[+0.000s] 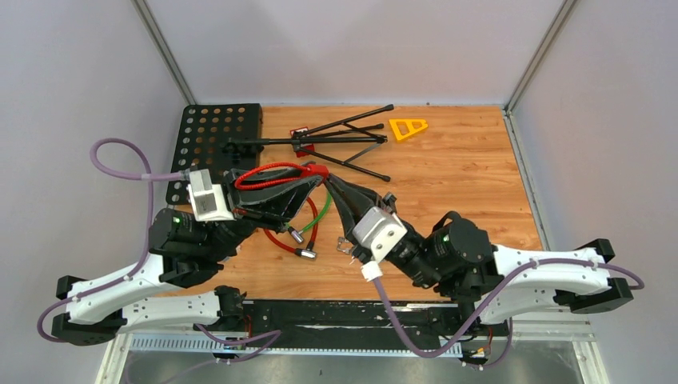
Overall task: Lock with the key
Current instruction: Lock the lock.
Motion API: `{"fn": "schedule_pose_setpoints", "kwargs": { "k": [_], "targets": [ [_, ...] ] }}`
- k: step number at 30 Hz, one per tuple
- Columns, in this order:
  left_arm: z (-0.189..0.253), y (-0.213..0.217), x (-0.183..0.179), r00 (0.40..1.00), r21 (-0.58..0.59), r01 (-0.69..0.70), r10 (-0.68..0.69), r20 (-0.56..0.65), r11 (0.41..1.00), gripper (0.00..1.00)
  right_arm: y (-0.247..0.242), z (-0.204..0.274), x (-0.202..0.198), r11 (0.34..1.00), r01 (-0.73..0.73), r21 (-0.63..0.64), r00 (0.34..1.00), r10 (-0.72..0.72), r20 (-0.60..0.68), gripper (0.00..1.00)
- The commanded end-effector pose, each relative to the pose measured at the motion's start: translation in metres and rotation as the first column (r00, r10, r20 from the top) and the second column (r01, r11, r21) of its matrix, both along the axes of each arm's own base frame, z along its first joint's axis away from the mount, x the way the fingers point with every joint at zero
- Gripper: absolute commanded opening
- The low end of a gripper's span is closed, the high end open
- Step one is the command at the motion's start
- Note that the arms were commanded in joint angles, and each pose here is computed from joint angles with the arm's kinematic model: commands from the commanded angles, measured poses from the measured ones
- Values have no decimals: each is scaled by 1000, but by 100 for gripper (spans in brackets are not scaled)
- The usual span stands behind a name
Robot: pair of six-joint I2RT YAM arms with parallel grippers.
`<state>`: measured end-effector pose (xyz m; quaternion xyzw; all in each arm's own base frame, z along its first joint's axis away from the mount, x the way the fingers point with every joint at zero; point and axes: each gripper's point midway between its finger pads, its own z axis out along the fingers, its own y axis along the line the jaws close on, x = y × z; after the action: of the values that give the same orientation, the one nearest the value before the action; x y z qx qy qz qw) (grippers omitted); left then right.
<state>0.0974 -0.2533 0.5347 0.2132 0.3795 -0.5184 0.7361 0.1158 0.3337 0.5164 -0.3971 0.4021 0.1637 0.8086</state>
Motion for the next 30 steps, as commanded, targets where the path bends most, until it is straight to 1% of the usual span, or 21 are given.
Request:
{"fn": "schedule_pose_setpoints", "kwargs": {
  "k": [1,6,10,12,14,15,16,17,18,19,21,22,24,25,30],
  "targets": [
    [-23,-25,-16,992,62,127,-125,-37,990,0,-25,22,13,972,227,65,964,-234,125,0],
    [-19,-20,-16,991,32,128,-127,-43,991,0,-22,14,8,950,310,21,919,-306,249,0],
    [-17,-18,-16,990,17,130,-129,-51,991,0,-25,15,8,927,373,31,877,-363,315,0],
    [-17,-18,-16,990,12,128,-128,-55,992,0,-27,19,7,919,391,45,863,-383,329,0],
    [-15,-17,-16,990,7,128,-128,-53,992,0,-29,22,7,921,388,49,871,-383,308,0],
    [-13,-15,-17,990,1,129,-129,-50,992,0,-30,24,6,929,365,57,889,-366,273,1],
    [-12,-14,-17,990,-3,130,-130,-46,992,0,-28,24,3,947,316,50,920,-319,229,8],
    [-11,-12,-18,990,-6,131,-131,-43,991,0,-24,22,-2,970,242,24,953,-243,179,17],
    [-10,-11,-19,990,-8,133,-133,-37,991,0,-23,22,-9,991,135,-6,983,-133,124,27],
    [-9,-10,-20,990,-9,137,-137,-30,991,0,-16,19,-23,999,-9,-33,997,11,71,34],
    [-8,-8,-23,989,-9,145,-145,-20,989,0,-16,18,-43,982,-185,-24,983,185,-14,45],
    [-8,-8,-25,988,-7,151,-151,-12,989,0,-17,15,-51,970,-241,-33,970,240,-37,50],
    [-7,-6,-26,988,-11,153,-153,-2,988,0,-20,15,-60,949,-316,-21,945,312,-94,55],
    [-7,-5,-26,988,-13,152,-152,1,988,0,-21,15,-64,941,-337,-26,936,332,-117,56],
    [-2,0,-31,987,-23,162,-162,21,986,0,-24,10,-65,921,-387,-34,906,374,-196,56]
  ]
}}
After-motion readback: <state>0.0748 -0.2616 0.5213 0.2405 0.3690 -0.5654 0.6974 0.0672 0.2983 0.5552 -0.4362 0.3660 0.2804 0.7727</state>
